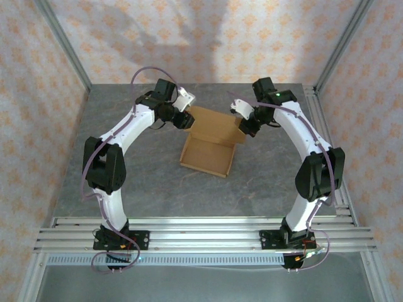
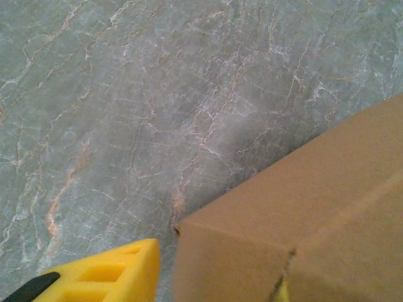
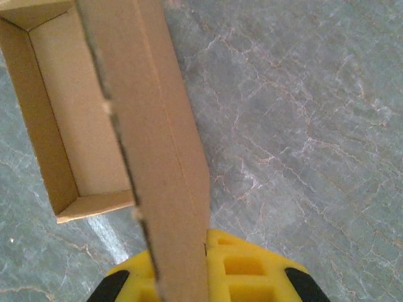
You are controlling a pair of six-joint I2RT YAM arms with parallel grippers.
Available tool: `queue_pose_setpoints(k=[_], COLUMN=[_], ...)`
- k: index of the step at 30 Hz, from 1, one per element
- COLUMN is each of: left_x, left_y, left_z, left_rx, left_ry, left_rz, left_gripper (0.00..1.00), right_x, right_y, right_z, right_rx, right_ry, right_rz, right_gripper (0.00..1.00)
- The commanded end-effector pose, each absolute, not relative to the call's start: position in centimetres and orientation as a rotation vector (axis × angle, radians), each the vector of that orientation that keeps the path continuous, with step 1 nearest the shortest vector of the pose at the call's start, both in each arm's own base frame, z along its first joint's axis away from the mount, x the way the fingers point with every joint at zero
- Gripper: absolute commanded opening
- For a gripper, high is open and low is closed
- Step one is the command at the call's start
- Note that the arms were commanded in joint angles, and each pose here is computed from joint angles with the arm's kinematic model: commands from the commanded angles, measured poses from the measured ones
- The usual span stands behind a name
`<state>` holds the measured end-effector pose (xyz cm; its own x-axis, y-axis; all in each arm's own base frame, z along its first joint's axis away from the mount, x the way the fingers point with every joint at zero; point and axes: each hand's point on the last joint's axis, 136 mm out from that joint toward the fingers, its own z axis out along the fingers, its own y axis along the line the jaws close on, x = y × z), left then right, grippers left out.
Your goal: Fold the paper box
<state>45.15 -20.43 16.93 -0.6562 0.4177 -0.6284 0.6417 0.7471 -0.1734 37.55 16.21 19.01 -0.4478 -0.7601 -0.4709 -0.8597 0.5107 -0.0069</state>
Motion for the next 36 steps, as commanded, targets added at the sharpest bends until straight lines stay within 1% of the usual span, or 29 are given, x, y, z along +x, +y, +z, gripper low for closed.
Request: queue_pose_setpoints(k=[1,6,7,10,12,15,20,21,23,25,26,28,30,32,36], left_x=[44.8,44.3,44.1,43.8,43.7,43.8,44.2,44.2,44.2,44.2,44.2,44.1,44.1,44.0,43.9], left_y=[-20.1,-19.2,-19.2,-18.8,-18.7,-19.1,-20.4,-20.7,-20.9,-21.1,-21.0,-20.7,-20.4,-20.4,-20.6], left_z=[17.7,17.0,17.1,17.3,17.6,18.0,17.8,17.6,17.2,17.0,16.8,16.7,16.4,16.3,16.1], left_rx=[0.711,0.645,0.64,0.628,0.616,0.602,0.57,0.574,0.559,0.539,0.527,0.509,0.51,0.528,0.557], left_ry=[2.409,2.454,2.456,2.458,2.457,2.441,2.418,2.419,2.425,2.419,2.419,2.416,2.421,2.426,2.42], left_rz=[-0.543,-0.51,-0.508,-0.49,-0.489,-0.52,-0.571,-0.568,-0.55,-0.545,-0.545,-0.527,-0.507,-0.504,-0.513], left_gripper=[0.4,0.4,0.39,0.29,0.24,0.23,0.12,0.1,0.07,0.05,0.04,0.02,0.01,0.01,0.01], right_x=[39.0,39.3,39.1,39.2,39.3,39.1,39.0,39.0,39.2,39.7,39.9,40.6,40.7,40.7,39.2], right_y=[16.6,16.9,16.9,16.8,16.7,17.0,17.6,17.7,17.7,17.5,17.3,16.5,15.7,15.0,14.0], right_z=[20.6,20.4,20.2,19.9,19.8,19.8,19.7,19.7,19.7,20.2,20.4,21.0,21.3,21.4,20.7], right_rx=[-1.237,-1.219,-1.232,-1.243,-1.242,-1.243,-1.218,-1.207,-1.167,-1.09,-1.048,-0.938,-0.861,-0.789,-0.783], right_ry=[2.298,2.302,2.301,2.316,2.332,2.335,2.327,2.328,2.332,2.343,2.348,2.346,2.32,2.283,2.26], right_rz=[0.319,0.323,0.32,0.297,0.285,0.286,0.308,0.313,0.317,0.305,0.295,0.266,0.273,0.298,0.38], right_gripper=[0.0,0.0,0.0,0.0,0.0,0.0,0.0,0.02,0.11,0.37,0.45,0.55,0.61,0.65,0.67])
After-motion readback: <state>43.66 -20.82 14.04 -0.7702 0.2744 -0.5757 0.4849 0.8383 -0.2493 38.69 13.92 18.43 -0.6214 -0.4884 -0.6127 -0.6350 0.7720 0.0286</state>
